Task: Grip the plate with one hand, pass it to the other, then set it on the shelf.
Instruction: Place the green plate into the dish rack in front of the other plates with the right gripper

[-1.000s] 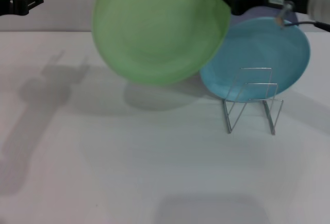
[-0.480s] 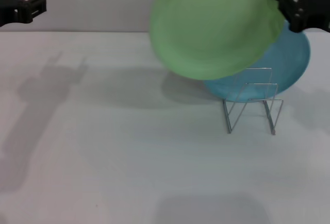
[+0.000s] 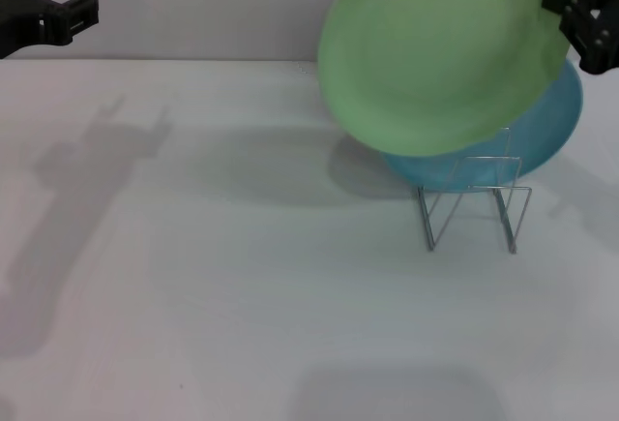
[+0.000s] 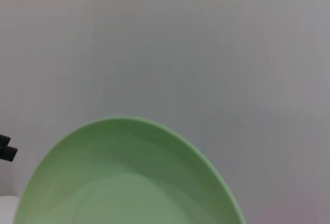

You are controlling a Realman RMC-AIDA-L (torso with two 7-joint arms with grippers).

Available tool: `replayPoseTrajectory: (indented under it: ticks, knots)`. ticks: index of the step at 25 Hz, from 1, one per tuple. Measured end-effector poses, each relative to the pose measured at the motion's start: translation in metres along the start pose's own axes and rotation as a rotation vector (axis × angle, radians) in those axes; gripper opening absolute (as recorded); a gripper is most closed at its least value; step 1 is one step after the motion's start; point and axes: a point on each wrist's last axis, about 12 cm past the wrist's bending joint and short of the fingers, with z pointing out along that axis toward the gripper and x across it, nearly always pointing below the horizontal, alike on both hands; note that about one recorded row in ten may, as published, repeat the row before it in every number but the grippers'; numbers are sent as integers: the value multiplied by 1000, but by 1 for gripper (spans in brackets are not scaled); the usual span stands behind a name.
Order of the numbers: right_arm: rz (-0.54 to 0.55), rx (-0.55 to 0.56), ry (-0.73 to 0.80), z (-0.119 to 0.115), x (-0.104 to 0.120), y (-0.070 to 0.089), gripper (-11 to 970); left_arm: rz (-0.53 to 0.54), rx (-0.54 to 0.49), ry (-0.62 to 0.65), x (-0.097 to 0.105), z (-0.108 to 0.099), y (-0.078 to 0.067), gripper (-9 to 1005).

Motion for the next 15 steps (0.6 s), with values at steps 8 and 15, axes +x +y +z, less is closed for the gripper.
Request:
replayPoseTrajectory:
  ticks: [8, 15]
  knots:
    - [15, 9, 7, -17, 8, -7, 37, -6, 4, 9, 2, 3, -1, 672]
    - [15, 4, 20, -24, 14, -7, 37, -4, 15, 14, 3, 6, -4, 672]
